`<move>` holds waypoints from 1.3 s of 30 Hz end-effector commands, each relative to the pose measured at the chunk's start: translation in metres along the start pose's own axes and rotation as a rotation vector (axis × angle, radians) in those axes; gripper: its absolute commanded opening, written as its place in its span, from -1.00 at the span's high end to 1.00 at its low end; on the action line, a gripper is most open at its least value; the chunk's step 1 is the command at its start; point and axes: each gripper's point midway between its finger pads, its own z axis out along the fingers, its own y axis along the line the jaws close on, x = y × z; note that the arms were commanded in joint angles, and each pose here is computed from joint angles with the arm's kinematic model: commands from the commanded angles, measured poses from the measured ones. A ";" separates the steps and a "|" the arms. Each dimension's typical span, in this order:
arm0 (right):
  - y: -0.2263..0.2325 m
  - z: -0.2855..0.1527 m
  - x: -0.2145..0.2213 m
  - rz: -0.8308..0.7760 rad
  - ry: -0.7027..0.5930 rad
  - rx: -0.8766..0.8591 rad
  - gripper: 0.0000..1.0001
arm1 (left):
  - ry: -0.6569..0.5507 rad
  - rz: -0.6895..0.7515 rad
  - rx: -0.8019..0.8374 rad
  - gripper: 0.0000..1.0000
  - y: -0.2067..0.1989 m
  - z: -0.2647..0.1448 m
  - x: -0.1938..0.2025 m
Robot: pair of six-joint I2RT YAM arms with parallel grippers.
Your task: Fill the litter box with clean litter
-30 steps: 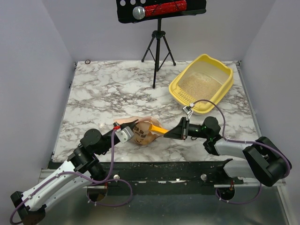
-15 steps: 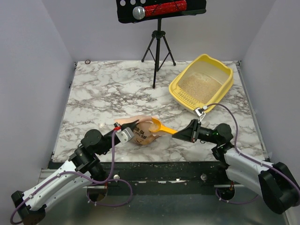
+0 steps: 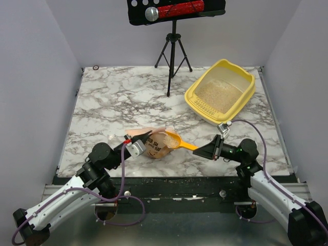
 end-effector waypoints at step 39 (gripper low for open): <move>0.078 -0.023 -0.062 0.088 -0.374 -0.088 0.99 | -0.132 -0.029 -0.467 1.00 0.085 -0.039 -0.042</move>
